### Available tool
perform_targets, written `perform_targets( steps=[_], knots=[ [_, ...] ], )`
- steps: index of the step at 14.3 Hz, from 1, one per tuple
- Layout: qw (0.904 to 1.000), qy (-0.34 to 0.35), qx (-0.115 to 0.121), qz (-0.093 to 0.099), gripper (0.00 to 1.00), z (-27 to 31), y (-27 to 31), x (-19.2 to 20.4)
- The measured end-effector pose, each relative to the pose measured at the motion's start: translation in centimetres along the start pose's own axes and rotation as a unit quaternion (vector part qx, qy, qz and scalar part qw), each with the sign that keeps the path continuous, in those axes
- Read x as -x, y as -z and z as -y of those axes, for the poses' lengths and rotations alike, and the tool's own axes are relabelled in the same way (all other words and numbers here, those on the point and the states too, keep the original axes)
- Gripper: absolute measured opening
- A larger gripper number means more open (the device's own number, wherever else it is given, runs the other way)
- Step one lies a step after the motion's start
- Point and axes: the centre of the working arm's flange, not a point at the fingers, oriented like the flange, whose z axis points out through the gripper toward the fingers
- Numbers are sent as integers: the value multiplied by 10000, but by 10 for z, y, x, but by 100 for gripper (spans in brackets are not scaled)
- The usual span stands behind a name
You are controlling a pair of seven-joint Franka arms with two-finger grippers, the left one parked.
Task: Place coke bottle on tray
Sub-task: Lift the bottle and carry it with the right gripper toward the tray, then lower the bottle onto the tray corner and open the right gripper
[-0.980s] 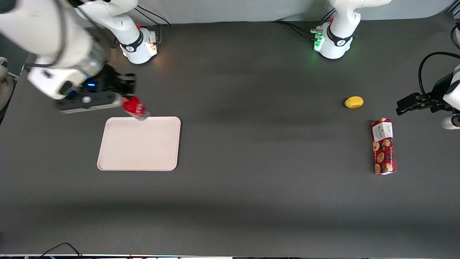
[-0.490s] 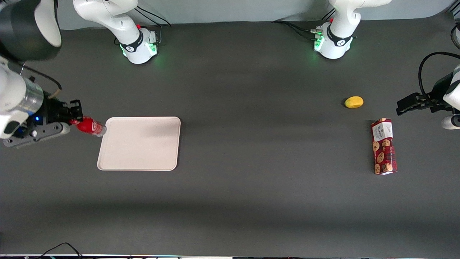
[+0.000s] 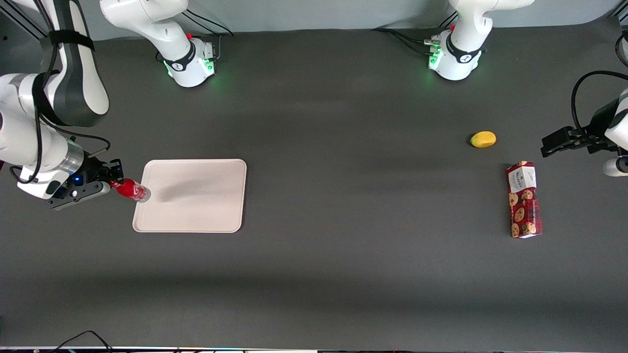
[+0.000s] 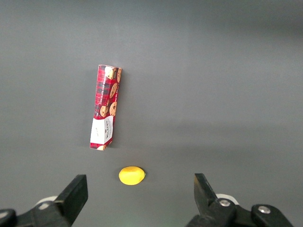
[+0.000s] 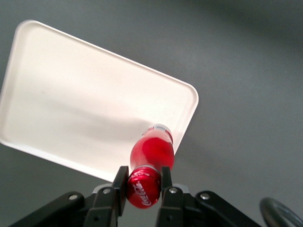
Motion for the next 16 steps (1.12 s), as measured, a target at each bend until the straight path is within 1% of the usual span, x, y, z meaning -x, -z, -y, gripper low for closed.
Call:
perform_targets(
  steps=[2, 3, 5, 7, 8, 10, 12, 13, 14, 15, 16],
  knots=[
    [9998, -80, -170, -67, 31, -1, -35, 16],
    [9997, -105, -218, -80, 31, 2, -45, 20],
    [9996, -125, -244, -110, 31, 5, -53, 23],
    [9995, -137, -227, -184, 32, 5, -52, 22],
    [9994, -145, -216, -225, 38, 5, -53, 22],
    [9992, -164, -212, -282, 56, 4, -52, 22],
    [9991, -167, -213, -331, 76, 4, -47, 21],
    [9989, -160, -201, -397, 85, 4, -40, 19],
    [9986, -147, -191, -471, 96, 4, -27, 14],
    [9984, -145, -202, -508, 100, 3, -7, 9],
    [9981, -186, -216, -542, 100, 3, 17, 3]
  ],
)
